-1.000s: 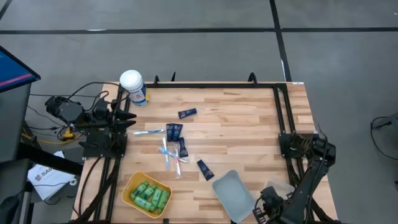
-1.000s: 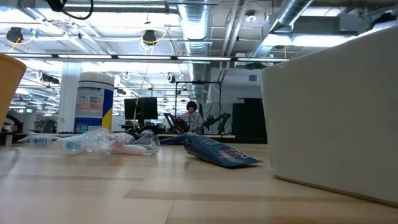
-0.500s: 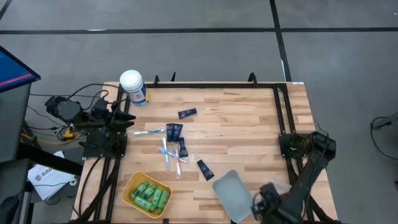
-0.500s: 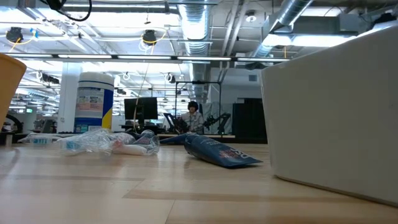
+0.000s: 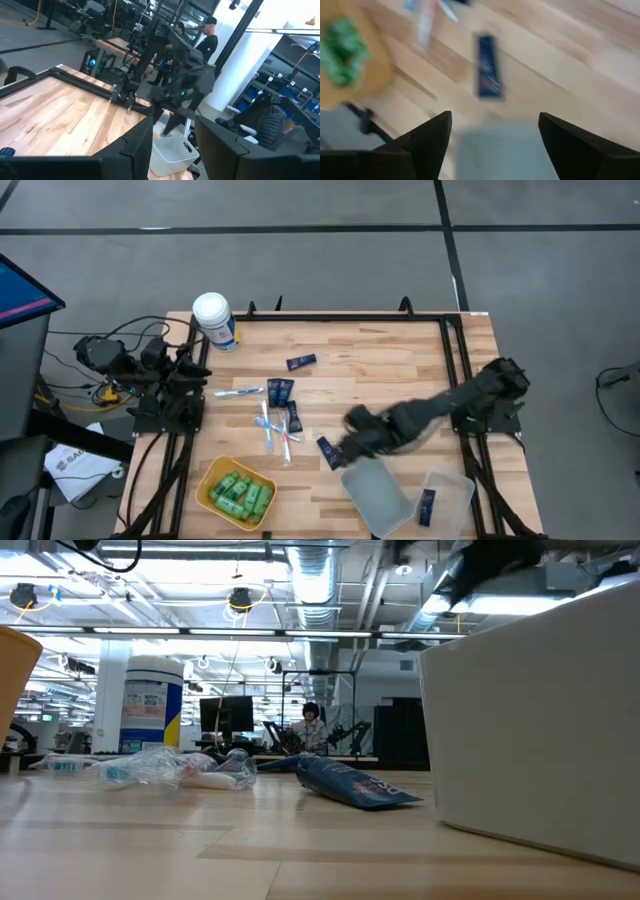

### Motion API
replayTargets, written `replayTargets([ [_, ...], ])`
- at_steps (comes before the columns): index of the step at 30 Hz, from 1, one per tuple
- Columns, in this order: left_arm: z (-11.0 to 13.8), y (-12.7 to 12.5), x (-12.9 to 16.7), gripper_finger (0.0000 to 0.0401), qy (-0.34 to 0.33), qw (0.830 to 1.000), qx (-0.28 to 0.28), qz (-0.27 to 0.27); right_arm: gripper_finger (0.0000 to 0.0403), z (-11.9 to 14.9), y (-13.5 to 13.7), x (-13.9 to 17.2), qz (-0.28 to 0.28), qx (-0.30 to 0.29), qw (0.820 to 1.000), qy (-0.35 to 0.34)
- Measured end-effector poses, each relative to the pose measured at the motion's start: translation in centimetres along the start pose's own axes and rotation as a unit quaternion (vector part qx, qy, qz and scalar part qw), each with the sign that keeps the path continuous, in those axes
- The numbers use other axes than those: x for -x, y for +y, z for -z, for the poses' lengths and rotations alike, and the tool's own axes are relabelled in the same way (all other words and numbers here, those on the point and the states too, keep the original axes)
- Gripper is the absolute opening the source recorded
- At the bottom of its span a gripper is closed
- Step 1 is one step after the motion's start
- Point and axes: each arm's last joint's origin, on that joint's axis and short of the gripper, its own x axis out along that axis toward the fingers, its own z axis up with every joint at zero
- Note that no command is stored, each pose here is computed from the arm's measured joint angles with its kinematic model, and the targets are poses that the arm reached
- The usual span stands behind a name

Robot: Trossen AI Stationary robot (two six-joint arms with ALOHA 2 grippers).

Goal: Pick & Place Travel size toiletries
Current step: Put the blue shave cream into the transparent bin

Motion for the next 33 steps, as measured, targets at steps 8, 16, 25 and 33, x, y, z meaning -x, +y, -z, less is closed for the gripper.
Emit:
replayTargets([
  [8,0.0,0.0,0.0,0.0143,0.001,1.000,-0.001,0.000,0.0290,-5.6,2.4,-5.8,0.000,0.074,0.997,-0.008],
  [16,0.0,0.0,-0.1,0.0143,0.002,1.000,-0.002,-0.001,0.0290,-7.2,4.5,-10.4,0.033,0.148,0.988,0.024],
  [25,0.0,0.0,-0.1,0.0143,0.001,1.000,-0.024,-0.002,0.0290,-6.0,3.4,-15.6,0.086,0.171,0.976,0.108],
  [33,0.0,0.0,-0.1,0.0143,0.001,1.000,-0.024,-0.003,0.0287,-6.5,3.1,-18.2,0.076,0.155,0.977,0.124],
])
